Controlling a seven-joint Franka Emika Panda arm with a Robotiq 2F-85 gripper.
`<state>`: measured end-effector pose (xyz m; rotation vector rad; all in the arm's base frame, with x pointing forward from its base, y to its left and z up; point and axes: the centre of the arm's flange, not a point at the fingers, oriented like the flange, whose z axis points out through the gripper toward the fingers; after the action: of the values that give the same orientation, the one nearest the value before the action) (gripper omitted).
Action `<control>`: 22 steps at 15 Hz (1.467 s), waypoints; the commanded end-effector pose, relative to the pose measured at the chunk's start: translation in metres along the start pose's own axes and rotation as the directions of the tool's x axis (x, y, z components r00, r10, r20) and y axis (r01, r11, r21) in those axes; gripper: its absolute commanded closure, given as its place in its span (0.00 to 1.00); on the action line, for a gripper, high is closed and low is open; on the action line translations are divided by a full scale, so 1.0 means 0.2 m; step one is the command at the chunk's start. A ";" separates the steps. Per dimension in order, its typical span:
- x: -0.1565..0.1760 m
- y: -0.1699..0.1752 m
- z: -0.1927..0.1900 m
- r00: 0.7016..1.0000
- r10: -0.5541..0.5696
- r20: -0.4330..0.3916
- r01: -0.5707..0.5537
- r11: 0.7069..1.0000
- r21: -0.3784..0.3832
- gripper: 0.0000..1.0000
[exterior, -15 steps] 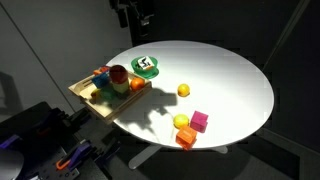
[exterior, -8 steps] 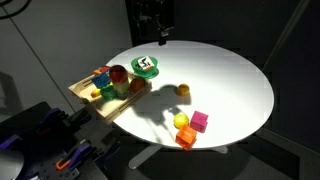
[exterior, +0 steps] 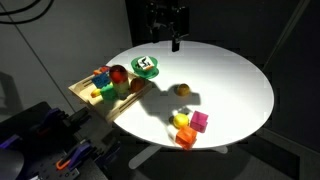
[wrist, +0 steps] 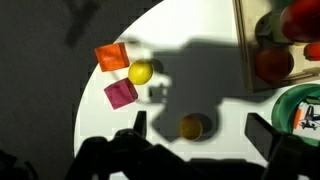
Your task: Pick up the yellow fruit closer to the center of the table and put it in the crate
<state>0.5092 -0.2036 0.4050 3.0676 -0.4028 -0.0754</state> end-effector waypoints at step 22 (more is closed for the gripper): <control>0.29 0.08 0.22 0.999 0.031 -0.033 -0.030 0.999 0.034 0.00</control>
<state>0.5375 -0.2255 0.3699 3.0689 -0.4784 -0.0487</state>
